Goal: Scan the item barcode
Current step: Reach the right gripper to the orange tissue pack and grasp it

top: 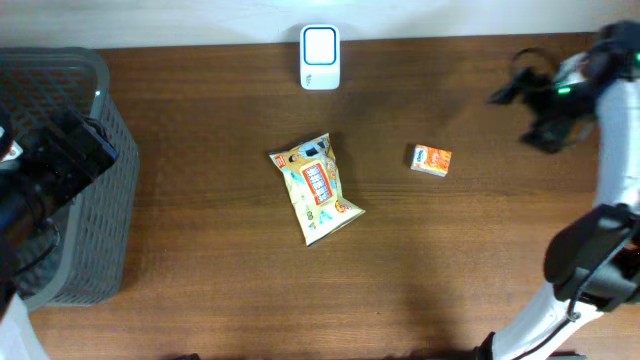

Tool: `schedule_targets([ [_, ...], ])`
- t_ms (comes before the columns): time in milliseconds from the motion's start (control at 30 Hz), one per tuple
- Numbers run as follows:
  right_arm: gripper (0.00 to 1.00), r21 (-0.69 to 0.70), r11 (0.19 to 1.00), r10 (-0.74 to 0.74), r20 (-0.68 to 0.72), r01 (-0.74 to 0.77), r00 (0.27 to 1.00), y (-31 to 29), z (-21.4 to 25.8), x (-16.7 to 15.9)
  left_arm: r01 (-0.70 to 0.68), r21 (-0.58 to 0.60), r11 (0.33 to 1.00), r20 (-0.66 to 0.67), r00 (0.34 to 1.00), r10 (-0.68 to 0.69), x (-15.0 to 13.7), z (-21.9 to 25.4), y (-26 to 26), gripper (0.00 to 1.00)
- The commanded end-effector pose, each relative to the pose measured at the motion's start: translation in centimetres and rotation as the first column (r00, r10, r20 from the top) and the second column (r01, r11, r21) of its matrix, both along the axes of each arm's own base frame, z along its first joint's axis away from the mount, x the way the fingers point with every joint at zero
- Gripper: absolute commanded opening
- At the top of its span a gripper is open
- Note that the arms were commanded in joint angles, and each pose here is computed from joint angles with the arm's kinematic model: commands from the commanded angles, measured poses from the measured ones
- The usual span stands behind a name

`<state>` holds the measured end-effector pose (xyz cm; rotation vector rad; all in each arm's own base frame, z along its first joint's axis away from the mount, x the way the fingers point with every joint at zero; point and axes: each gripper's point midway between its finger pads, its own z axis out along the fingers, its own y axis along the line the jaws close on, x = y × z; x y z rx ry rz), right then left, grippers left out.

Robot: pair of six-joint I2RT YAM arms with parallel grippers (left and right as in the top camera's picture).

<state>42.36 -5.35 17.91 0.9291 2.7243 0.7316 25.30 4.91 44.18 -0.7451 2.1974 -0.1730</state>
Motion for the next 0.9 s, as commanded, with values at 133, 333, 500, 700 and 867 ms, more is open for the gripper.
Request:
schedule_targets([
  [133, 0.99, -0.035, 0.969, -0.242, -0.332, 0.244, 0.912, 5.5, -9.1, -2.8, -0.013, -0.001, 1.0, 0.011, 1.0, 0.013, -0.3, 0.3, 0.1, 0.99],
  [333, 0.89, -0.04, 0.906, -0.401, -0.4, 0.421, 0.824, 6.0, -14.1, -3.8, -0.013, -0.001, 1.0, 0.011, 1.0, 0.013, -0.3, 0.3, 0.1, 0.99],
  [500, 0.51, -0.015, 0.906, -0.398, -0.374, 0.423, 0.838, 6.8, -16.4, -3.8, -0.013, -0.001, 1.0, 0.011, 1.0, 0.013, -0.3, 0.3, 0.1, 0.99],
  [700, 0.51, 0.006, 0.913, -0.385, -0.312, 0.407, 0.869, 8.1, -16.6, -2.3, -0.013, -0.001, 1.0, 0.011, 1.0, 0.013, -0.3, 0.3, 0.1, 0.99],
  [867, 0.52, 0.013, 0.922, -0.377, -0.206, 0.387, 0.903, 8.5, -16.2, 0.1, -0.013, -0.001, 1.0, 0.011, 1.0, 0.013, -0.3, 0.3, 0.1, 0.99],
])
